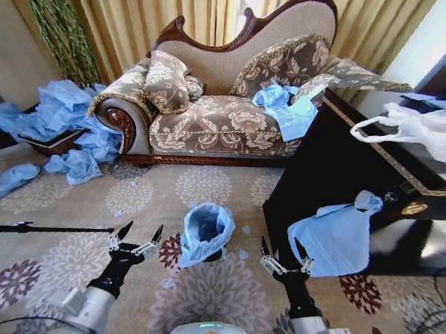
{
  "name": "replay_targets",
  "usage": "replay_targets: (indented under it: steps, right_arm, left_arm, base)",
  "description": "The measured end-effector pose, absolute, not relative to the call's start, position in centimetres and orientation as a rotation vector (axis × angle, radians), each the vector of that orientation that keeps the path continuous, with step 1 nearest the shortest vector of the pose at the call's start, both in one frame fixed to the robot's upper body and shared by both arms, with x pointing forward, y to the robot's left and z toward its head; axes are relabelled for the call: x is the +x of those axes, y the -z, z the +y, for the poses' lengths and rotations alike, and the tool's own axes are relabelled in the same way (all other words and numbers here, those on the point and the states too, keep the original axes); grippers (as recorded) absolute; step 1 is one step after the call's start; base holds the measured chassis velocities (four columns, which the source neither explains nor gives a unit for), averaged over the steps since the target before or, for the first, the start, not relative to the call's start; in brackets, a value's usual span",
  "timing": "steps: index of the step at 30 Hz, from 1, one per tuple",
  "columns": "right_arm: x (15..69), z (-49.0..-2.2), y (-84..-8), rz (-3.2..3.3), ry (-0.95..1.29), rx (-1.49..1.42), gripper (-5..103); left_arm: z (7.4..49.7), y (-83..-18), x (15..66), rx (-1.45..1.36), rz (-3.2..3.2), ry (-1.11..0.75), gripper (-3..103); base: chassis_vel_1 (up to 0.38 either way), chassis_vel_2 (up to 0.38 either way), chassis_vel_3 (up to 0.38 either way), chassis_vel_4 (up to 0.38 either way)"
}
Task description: Place a garbage bag over the trash bin.
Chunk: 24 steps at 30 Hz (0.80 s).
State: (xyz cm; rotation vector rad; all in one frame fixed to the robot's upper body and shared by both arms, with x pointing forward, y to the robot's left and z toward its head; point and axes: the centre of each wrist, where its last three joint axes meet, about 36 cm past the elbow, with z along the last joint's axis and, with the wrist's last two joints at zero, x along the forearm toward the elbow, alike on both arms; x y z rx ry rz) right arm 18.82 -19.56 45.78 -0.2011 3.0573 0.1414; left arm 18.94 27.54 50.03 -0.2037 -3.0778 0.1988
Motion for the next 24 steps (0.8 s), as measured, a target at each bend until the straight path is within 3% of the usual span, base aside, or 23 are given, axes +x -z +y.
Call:
replay_targets:
  steps: [24]
  right_arm:
    - [18.82,-19.56,-45.77,3.058,-0.142,-0.200,100]
  left_arm:
    - [27.54,-50.02,18.94,-0.204,-3.077,-0.199,100]
  base:
    - [0.000,0.000,0.000,0.000]
